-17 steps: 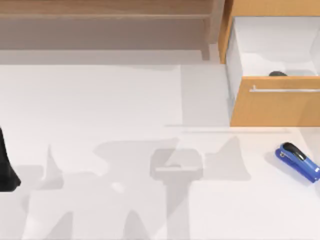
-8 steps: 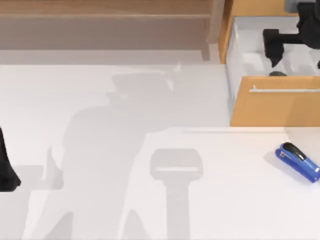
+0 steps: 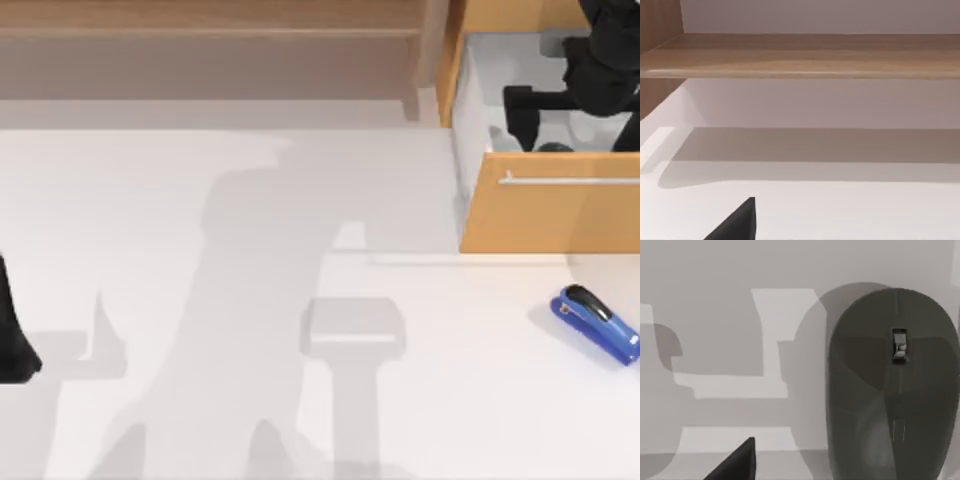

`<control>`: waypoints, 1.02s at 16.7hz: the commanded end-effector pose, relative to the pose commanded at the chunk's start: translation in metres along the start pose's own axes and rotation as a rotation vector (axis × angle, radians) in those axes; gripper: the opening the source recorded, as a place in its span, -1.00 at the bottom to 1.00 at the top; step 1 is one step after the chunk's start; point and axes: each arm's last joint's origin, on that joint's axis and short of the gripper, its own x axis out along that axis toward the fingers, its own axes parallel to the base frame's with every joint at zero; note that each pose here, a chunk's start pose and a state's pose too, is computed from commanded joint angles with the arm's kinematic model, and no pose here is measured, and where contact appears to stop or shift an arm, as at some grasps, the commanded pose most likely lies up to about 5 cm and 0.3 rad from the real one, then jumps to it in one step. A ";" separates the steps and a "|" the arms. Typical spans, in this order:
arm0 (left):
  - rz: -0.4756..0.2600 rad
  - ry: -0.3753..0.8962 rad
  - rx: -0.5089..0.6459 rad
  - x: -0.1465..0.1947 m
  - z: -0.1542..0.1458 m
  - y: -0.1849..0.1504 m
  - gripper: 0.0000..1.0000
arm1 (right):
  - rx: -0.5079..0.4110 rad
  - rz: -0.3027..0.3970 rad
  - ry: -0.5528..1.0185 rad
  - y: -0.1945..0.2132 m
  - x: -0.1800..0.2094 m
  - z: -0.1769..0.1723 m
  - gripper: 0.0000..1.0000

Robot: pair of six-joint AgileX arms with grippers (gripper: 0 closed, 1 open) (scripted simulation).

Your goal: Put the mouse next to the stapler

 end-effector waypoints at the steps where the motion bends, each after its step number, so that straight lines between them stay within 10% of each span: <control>1: 0.000 0.000 0.000 0.000 0.000 0.000 1.00 | 0.000 0.000 0.000 0.000 0.000 0.000 1.00; 17: 0.000 0.000 0.000 0.000 0.000 0.000 1.00 | 0.001 0.003 -0.016 0.027 -0.135 -0.067 1.00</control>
